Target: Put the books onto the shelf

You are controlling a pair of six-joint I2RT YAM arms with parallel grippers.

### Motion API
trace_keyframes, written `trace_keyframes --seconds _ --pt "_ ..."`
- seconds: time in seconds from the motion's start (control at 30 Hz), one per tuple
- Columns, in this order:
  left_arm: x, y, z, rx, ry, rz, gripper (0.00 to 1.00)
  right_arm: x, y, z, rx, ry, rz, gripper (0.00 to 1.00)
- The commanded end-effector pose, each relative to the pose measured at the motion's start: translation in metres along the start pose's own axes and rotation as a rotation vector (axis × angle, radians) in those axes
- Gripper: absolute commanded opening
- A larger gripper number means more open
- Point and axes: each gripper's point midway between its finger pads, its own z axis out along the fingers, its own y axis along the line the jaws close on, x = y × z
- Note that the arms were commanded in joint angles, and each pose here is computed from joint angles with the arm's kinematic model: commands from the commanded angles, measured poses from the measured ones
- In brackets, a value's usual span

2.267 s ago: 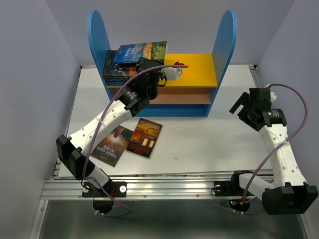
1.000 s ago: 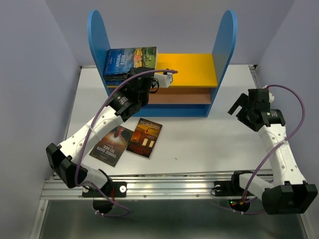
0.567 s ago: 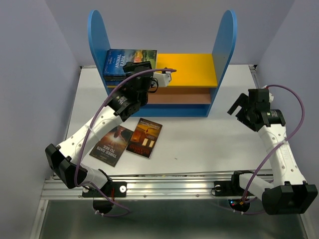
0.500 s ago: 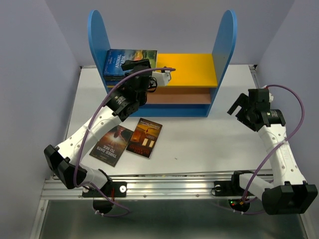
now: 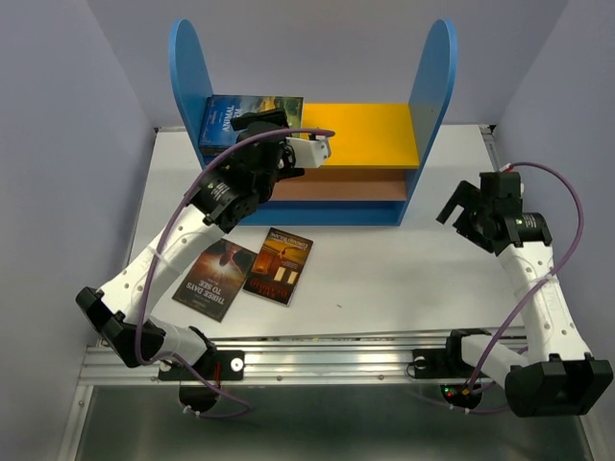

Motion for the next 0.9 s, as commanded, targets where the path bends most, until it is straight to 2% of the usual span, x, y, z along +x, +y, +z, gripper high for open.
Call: trace_keyframes --seconds 0.0,0.07,0.13,0.2,0.23,0.27,0.33,0.37,0.43,0.47,0.5,0.53,0.6,0.63,0.7,0.73,0.8,0.87 --pt "-0.010 0.029 -0.024 -0.034 -0.097 -0.086 0.99 -0.008 0.009 -0.017 -0.084 -0.034 -0.063 1.00" --pt "-0.017 0.032 -0.030 -0.015 -0.144 -0.117 0.99 -0.005 0.015 -0.024 -0.140 -0.026 -0.115 1.00" --pt "-0.029 0.043 -0.039 -0.019 -0.209 -0.210 0.99 0.004 0.034 -0.038 -0.284 -0.007 -0.180 1.00" --pt "-0.051 0.047 -0.048 0.026 -0.326 -0.297 0.99 0.010 0.049 -0.049 -0.396 0.012 -0.212 1.00" --pt "-0.064 0.061 -0.061 0.022 -0.402 -0.357 0.99 0.018 0.061 -0.059 -0.494 0.035 -0.246 1.00" --pt "-0.086 0.060 -0.072 0.083 -0.524 -0.435 0.99 0.019 0.067 -0.064 -0.540 0.032 -0.254 1.00" --pt "-0.105 0.068 -0.083 0.099 -0.633 -0.525 0.99 0.026 0.079 -0.077 -0.633 0.050 -0.295 1.00" --pt "-0.115 0.083 -0.090 0.060 -0.675 -0.671 0.99 0.027 0.082 -0.080 -0.648 0.050 -0.303 1.00" --pt "-0.120 0.101 -0.095 0.025 -0.683 -0.883 0.99 0.030 0.088 -0.083 -0.675 0.054 -0.325 1.00" --pt "-0.115 0.105 -0.090 0.005 -0.645 -0.988 0.99 0.035 0.098 -0.086 -0.710 0.057 -0.336 1.00" --pt "-0.118 0.105 -0.087 0.035 -0.623 -1.189 0.99 0.038 0.106 -0.087 -0.737 0.065 -0.347 1.00" --pt "-0.112 0.098 -0.081 0.040 -0.564 -1.278 0.99 0.049 0.125 -0.097 -0.801 0.074 -0.386 1.00" --pt "-0.111 0.084 -0.084 0.103 -0.530 -1.439 0.99 0.061 0.145 -0.100 -0.809 0.079 -0.442 1.00" --pt "-0.109 0.063 -0.076 0.136 -0.493 -1.470 0.99 0.059 0.150 -0.096 -0.759 0.038 -0.456 1.00" --pt "-0.100 0.060 -0.096 0.163 -0.544 -1.545 0.99 0.066 0.178 -0.107 -0.796 0.016 -0.522 1.00" --pt "-0.094 0.031 -0.087 0.198 -0.496 -1.580 0.99 0.061 0.185 -0.106 -0.788 -0.015 -0.534 1.00" --pt "-0.076 0.030 -0.102 0.172 -0.501 -1.650 0.99 0.047 0.205 -0.114 -0.803 -0.079 -0.546 1.00" --pt "-0.050 0.006 -0.094 0.124 -0.377 -1.711 0.99 0.034 0.216 -0.099 -0.725 -0.131 -0.569 1.00"
